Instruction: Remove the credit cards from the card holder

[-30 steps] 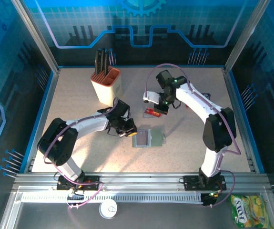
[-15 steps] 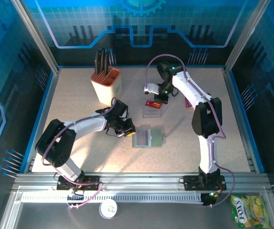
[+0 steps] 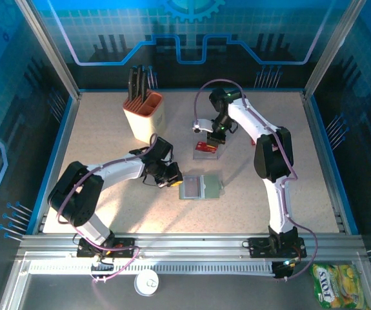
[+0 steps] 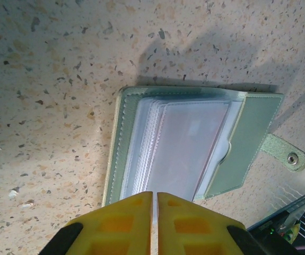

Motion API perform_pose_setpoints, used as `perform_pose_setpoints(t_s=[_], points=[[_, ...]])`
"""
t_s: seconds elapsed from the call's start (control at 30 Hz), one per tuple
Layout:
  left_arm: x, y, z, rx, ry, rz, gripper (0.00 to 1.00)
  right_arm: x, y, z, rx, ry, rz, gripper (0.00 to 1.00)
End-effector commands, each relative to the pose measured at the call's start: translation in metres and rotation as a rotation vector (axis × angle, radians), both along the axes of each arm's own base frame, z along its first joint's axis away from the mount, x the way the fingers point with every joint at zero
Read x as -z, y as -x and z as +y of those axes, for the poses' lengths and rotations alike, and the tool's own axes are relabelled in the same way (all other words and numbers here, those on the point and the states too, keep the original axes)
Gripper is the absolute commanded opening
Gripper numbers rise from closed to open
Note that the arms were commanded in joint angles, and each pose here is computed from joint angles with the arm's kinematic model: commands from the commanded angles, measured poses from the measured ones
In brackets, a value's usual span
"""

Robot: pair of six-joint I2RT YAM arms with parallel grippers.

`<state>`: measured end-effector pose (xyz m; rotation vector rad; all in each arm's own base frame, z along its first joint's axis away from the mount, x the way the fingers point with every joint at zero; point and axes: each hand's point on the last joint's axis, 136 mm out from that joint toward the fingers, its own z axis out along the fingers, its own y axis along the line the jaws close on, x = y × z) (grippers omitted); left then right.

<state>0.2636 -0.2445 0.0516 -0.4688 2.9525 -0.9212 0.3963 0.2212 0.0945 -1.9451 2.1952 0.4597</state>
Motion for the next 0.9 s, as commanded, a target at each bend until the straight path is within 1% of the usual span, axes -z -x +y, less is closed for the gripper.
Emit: perform_pose_setpoints(t_s=[0.0, 0.17, 0.27, 0.4, 0.53, 0.6, 0.7, 0.8, 0.87], points=[[0.003, 0.002, 0.003, -0.012, 0.001, 0.024, 0.12, 0.0, -0.009, -0.003, 0.022, 0.006, -0.017, 0.16], [0.004, 0.002, 0.003, -0.013, 0.001, 0.023, 0.11, -0.008, -0.027, -0.003, 0.067, 0.008, -0.12, 0.18], [0.005, 0.003, 0.003, -0.013, 0.004, 0.026, 0.11, -0.009, -0.032, -0.002, 0.083, 0.01, -0.16, 0.17], [0.005, 0.003, 0.003, -0.015, 0.008, 0.025, 0.11, -0.012, -0.021, 0.004, 0.067, -0.019, -0.135, 0.16], [0.002, 0.001, 0.001, -0.012, 0.016, 0.017, 0.11, -0.022, -0.017, 0.009, 0.123, -0.06, -0.144, 0.16], [0.002, -0.001, -0.001, -0.008, 0.023, 0.014, 0.11, -0.03, -0.015, 0.012, 0.169, -0.099, -0.155, 0.17], [0.004, -0.002, -0.002, -0.004, 0.024, 0.017, 0.1, -0.036, -0.014, 0.015, 0.292, -0.126, -0.168, 0.2], [0.006, -0.001, -0.001, -0.001, 0.018, 0.019, 0.09, -0.038, -0.01, 0.015, 0.447, -0.164, -0.134, 0.2], [0.007, 0.0, -0.001, 0.002, 0.017, 0.019, 0.08, -0.04, -0.006, 0.014, 0.584, -0.194, -0.094, 0.19]])
